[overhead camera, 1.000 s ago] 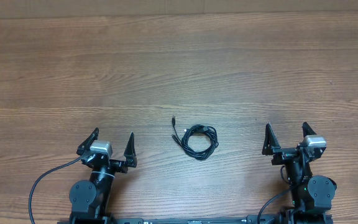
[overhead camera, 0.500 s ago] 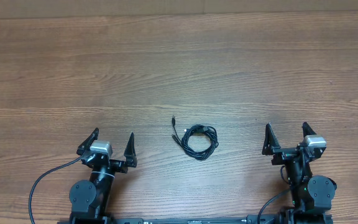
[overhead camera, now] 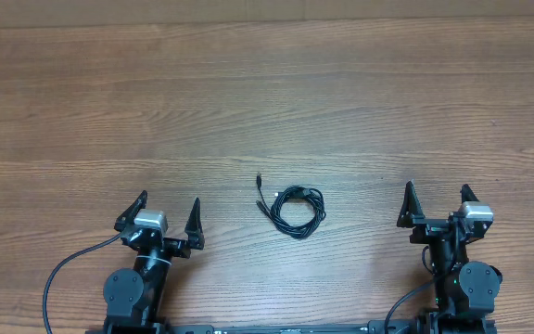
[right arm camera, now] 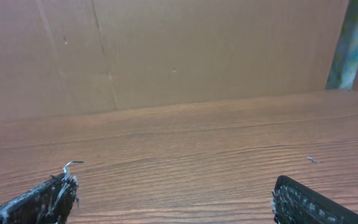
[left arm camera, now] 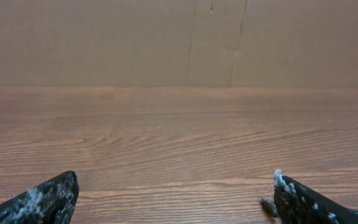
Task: Untangle cables
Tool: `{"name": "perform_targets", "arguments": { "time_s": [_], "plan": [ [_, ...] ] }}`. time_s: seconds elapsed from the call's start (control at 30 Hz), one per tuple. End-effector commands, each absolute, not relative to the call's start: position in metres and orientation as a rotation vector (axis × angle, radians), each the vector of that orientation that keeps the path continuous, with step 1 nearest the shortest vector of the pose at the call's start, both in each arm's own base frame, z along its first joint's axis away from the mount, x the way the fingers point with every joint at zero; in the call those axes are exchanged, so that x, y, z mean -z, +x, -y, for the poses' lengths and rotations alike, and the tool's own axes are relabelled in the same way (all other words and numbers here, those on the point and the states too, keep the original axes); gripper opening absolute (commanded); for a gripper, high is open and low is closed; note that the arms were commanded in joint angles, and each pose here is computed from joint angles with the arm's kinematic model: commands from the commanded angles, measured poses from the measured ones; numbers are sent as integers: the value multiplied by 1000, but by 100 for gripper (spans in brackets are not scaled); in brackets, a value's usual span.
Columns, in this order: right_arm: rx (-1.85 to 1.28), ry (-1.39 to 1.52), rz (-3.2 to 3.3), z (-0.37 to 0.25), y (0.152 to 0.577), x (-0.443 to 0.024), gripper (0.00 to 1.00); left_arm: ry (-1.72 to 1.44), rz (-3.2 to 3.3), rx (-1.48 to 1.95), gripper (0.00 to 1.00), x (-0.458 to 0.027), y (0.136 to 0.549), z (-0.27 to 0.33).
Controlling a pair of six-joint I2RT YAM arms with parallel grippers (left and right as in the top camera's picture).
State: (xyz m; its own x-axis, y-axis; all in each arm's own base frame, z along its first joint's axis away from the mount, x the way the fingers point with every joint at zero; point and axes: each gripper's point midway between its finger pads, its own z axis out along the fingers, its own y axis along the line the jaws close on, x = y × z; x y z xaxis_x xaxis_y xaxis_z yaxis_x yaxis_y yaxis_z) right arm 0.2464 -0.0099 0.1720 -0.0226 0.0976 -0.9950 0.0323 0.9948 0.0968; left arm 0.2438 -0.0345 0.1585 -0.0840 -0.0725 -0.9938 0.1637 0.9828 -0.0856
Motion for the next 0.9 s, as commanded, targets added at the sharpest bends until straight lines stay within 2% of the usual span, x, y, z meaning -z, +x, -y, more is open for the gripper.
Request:
{"name": "perform_targets", "arguments": {
  "time_s": [0.0, 0.5, 0.67, 0.87],
  "plan": [
    [-40, 119, -1590, 13, 246, -170, 100, 49, -1647, 198, 100, -157, 244, 32],
    [-40, 119, -1590, 13, 246, -170, 100, -7, -1628, 259, 99, -163, 244, 33],
    [-40, 119, -1590, 13, 246, -170, 100, 20, -1590, 532, 100, -197, 231, 64],
    [-40, 119, -1590, 13, 246, -170, 100, -59, -1687, 591, 100, -230, 215, 63]
  ]
}}
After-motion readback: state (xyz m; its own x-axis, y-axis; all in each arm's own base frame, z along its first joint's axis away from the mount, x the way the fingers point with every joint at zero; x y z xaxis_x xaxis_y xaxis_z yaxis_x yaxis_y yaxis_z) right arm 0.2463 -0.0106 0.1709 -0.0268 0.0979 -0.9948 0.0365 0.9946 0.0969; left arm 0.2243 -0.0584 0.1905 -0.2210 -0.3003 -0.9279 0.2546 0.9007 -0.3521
